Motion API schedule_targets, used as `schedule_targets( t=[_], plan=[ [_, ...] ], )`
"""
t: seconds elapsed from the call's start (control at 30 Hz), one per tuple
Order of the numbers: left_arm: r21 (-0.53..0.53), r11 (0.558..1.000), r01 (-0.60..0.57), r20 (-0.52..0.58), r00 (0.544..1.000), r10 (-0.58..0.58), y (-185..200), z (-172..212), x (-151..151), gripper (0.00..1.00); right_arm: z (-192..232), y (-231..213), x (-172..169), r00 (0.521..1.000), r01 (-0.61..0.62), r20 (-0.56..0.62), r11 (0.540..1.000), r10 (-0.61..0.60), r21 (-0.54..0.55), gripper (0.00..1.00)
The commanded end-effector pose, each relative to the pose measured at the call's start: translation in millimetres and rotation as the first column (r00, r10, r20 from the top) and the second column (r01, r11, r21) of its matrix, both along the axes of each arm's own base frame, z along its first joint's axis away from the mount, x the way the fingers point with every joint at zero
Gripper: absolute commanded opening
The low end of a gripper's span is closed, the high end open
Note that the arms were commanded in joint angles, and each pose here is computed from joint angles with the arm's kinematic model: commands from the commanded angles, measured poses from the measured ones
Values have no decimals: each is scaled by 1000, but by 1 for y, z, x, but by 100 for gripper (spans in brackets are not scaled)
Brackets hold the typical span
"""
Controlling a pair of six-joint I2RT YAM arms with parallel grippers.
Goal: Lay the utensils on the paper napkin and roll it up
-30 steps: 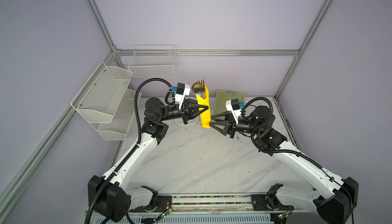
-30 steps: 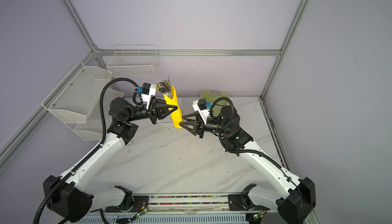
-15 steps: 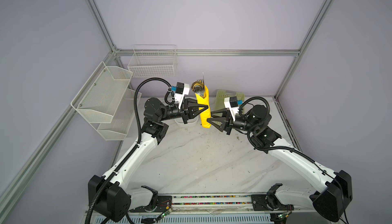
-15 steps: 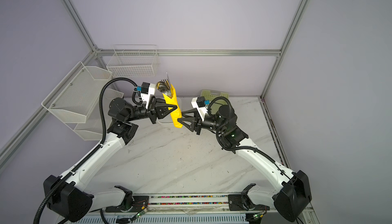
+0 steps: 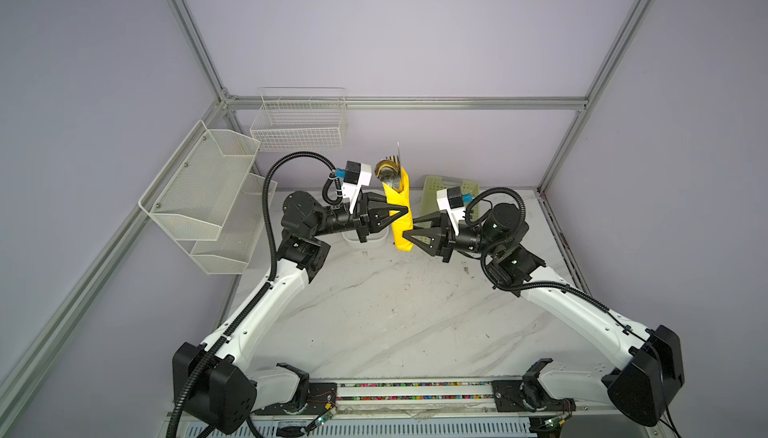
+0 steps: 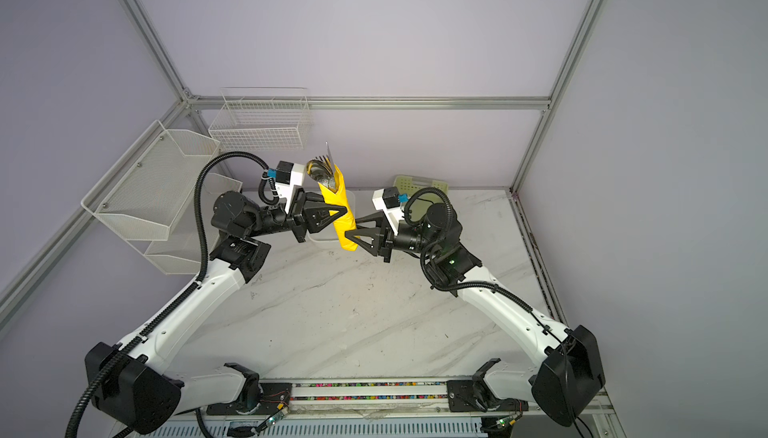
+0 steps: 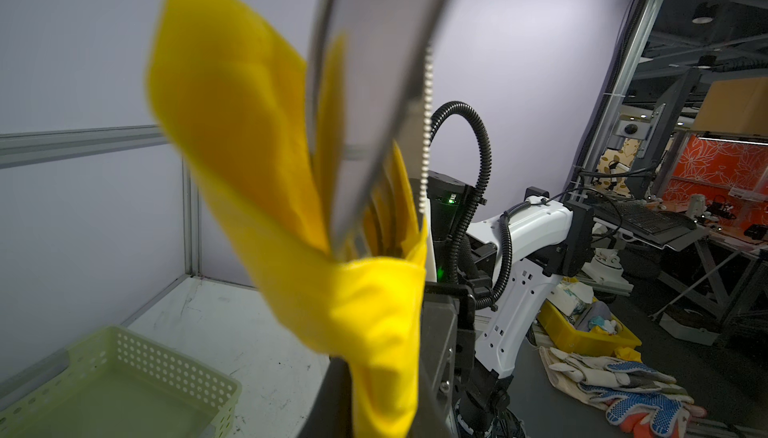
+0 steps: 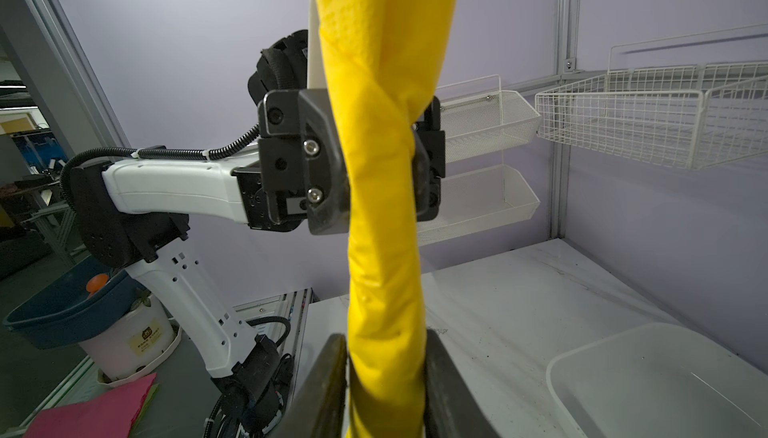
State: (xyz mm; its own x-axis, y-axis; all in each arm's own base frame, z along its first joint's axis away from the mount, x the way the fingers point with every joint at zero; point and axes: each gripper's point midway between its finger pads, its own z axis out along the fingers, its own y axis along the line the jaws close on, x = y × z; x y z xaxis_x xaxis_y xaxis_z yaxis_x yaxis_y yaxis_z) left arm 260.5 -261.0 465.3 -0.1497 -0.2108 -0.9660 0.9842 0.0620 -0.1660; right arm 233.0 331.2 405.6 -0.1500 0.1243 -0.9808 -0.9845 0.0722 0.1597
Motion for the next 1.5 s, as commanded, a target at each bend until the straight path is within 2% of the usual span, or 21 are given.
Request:
schedule_targets(
  t=[0.0,0.1,0.4,0.6,0.7,0.8,0.93,1.0,1.17,1.47],
  plan=[
    [-45,999,1,98,995,4,5,29,-11,0,27,-2,-8,997,-27,77,998,22,53,32],
    [-44,999,4,100,995,1,5,29,-12,0,29,-3,-7,997,-15,79,998,11,57,36],
    [-42,999,6,98,995,-2,5,29,-12,0,32,-2,-8,996,-26,84,998,21,61,36],
    [-44,999,6,103,995,-1,5,30,-14,0,27,0,-6,997,-25,76,999,22,43,26],
    [-43,999,0,98,995,4,5,29,-12,0,27,0,-6,997,-28,78,999,25,43,13],
    [-39,999,-20,91,996,23,6,28,-9,4,27,0,-6,996,-30,81,999,26,43,0],
    [-39,998,-47,84,995,50,9,27,-6,15,27,-1,-6,996,-25,83,999,21,41,0],
    [-40,997,-58,79,995,61,10,26,-4,26,28,-1,-7,996,-24,87,999,21,42,0],
    [-45,995,-94,61,993,96,15,23,2,38,29,-2,-6,996,-19,92,999,15,40,0],
    [-46,991,-129,54,990,131,23,20,5,46,30,-4,-3,996,-6,92,999,2,37,0]
  ],
)
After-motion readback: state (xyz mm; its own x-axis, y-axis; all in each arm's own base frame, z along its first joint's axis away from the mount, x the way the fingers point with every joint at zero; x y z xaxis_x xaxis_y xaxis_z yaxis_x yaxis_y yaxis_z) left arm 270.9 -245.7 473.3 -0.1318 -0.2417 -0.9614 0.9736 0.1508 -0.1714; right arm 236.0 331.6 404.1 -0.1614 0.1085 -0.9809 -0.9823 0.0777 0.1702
